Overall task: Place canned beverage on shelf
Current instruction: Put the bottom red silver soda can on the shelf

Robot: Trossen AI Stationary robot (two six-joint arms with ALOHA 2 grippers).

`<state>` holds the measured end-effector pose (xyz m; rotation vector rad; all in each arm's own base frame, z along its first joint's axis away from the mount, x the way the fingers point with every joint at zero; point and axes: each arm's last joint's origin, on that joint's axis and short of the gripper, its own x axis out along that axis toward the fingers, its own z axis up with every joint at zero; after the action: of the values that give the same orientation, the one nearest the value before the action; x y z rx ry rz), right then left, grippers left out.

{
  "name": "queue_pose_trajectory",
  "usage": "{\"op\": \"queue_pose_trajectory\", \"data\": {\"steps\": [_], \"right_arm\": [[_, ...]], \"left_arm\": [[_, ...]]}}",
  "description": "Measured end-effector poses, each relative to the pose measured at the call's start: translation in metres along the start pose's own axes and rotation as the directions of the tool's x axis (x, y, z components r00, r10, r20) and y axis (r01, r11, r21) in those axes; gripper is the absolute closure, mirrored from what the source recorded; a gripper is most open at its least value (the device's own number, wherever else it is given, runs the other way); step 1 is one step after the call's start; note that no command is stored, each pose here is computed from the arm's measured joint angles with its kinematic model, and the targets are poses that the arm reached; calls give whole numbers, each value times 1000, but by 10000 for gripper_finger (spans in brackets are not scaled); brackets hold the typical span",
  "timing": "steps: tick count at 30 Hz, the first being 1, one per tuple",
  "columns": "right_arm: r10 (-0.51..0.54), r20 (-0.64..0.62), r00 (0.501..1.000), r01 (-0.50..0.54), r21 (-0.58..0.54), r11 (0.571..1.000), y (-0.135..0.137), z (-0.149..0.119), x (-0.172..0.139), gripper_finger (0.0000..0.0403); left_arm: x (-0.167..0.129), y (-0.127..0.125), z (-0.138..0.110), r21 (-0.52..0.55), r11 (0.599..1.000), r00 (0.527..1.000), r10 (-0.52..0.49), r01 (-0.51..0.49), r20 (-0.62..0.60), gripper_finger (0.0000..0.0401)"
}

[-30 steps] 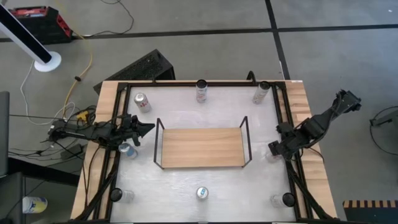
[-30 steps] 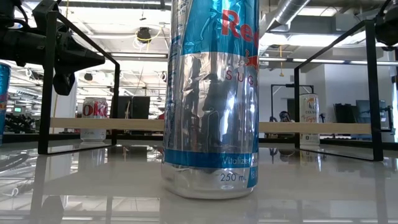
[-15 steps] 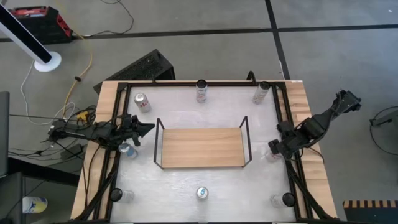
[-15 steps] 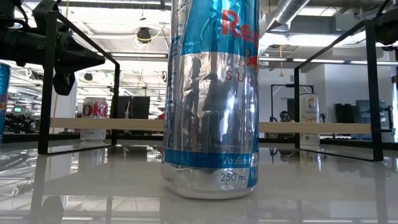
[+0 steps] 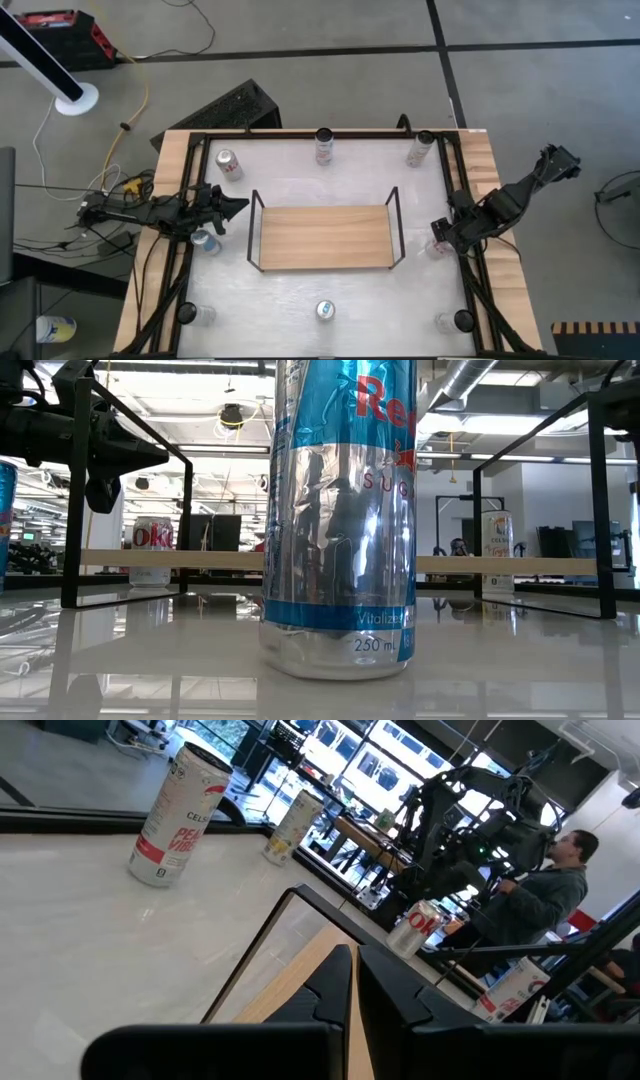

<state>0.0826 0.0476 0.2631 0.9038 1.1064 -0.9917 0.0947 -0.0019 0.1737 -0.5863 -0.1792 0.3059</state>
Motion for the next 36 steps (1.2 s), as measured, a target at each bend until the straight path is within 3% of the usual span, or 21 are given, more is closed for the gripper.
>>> {"op": "queue_pose_trajectory", "data": {"steps": [12, 22, 36], "right_arm": [[51, -18, 999, -51, 26, 998, 6, -2, 0, 91], [32, -40, 999, -31, 24, 999, 4, -3, 0, 91], [-22, -61, 998, 18, -62, 998, 15, -17, 3, 91]], "left_arm": [[0, 0, 0, 9, 1000, 1000, 0, 0, 0, 396], [0, 0, 0, 12, 1000, 1000, -2, 2, -2, 396], [0, 0, 0, 13, 1000, 1000, -2, 2, -2, 396]]}}
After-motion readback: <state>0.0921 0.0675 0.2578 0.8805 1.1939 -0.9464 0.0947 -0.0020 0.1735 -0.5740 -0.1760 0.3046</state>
